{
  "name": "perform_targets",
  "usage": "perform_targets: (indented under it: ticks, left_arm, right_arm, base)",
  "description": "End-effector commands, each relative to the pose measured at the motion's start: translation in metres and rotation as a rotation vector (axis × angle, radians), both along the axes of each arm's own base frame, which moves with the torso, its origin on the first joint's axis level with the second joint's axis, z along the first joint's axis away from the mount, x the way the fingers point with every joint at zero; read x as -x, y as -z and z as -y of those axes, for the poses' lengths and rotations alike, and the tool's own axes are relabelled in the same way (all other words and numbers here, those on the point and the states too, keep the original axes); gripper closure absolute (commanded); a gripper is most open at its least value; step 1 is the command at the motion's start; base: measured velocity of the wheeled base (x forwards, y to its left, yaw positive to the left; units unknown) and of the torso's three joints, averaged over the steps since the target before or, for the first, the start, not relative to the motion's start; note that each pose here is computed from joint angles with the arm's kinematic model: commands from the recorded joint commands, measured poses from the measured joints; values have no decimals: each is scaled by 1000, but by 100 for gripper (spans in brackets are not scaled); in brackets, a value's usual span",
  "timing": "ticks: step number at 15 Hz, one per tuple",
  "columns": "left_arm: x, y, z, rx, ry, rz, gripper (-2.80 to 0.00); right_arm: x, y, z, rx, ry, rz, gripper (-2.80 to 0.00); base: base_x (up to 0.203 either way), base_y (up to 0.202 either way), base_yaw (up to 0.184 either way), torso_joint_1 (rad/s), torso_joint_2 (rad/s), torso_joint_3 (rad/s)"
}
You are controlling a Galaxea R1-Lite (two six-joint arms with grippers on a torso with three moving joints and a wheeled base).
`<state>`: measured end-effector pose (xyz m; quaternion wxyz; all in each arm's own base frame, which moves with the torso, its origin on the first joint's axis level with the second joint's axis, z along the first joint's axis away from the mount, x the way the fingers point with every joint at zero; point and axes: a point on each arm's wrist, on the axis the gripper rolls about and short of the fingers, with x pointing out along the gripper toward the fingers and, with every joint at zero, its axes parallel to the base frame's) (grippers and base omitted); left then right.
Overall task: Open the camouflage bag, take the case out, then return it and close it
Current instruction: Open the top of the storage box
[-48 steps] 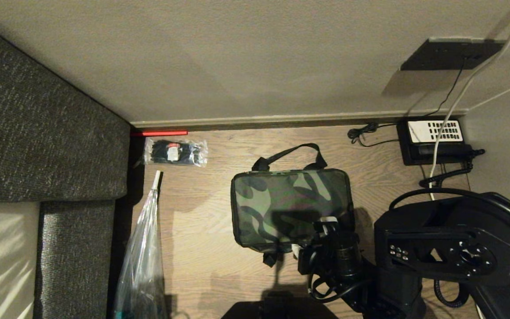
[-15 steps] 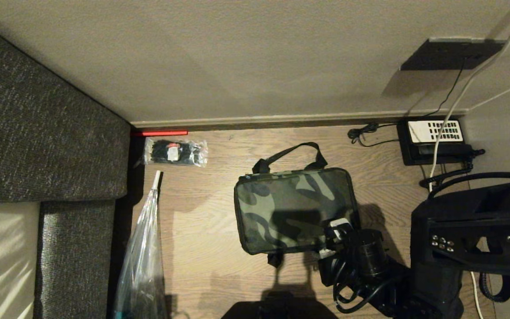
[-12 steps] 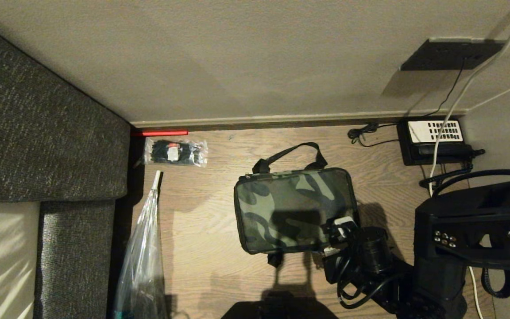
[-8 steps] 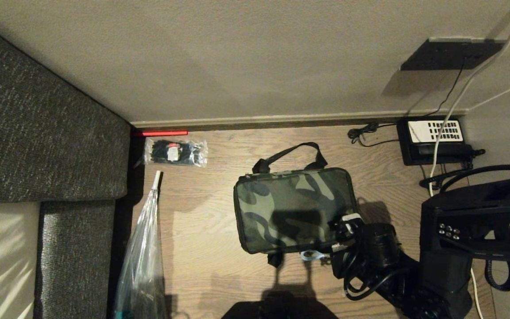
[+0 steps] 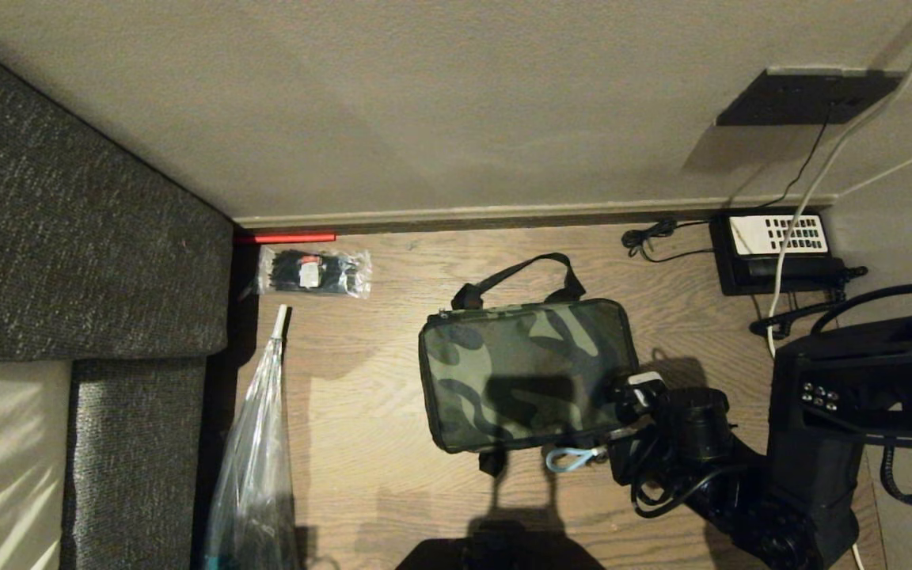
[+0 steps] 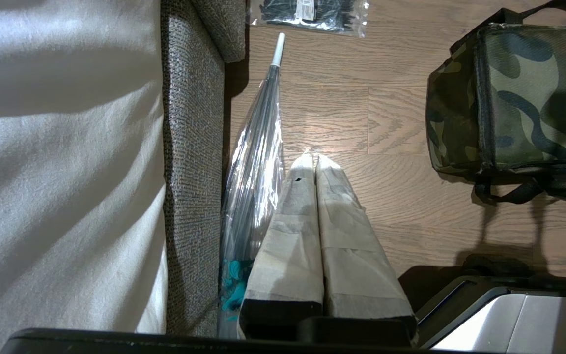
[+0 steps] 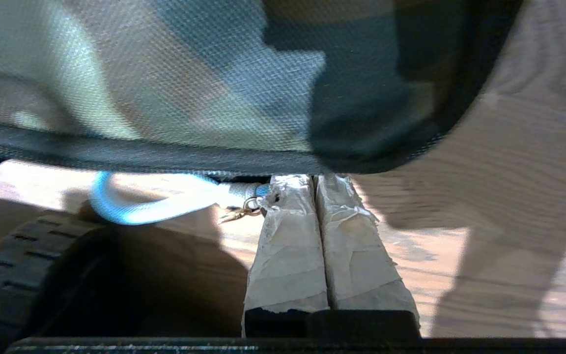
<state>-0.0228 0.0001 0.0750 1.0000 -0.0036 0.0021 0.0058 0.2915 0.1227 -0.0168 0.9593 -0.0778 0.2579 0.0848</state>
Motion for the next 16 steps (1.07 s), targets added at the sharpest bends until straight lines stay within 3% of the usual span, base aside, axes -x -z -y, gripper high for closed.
perform_targets:
  ticks: [1, 9, 16]
  left_arm:
    - [0, 1, 0, 0, -1, -3, 0]
    - [0, 1, 0, 0, -1, -3, 0]
    - [0, 1, 0, 0, -1, -3, 0]
  right_arm:
    - [-4, -3, 7, 2, 15, 14, 0]
    - [-11, -5, 28, 39, 44, 22, 0]
    - [-13, -5, 30, 36, 51, 26, 0]
  base:
    - [0, 0, 0, 0, 0, 0]
    - [0, 0, 0, 0, 0, 0]
    - [0, 0, 0, 0, 0, 0]
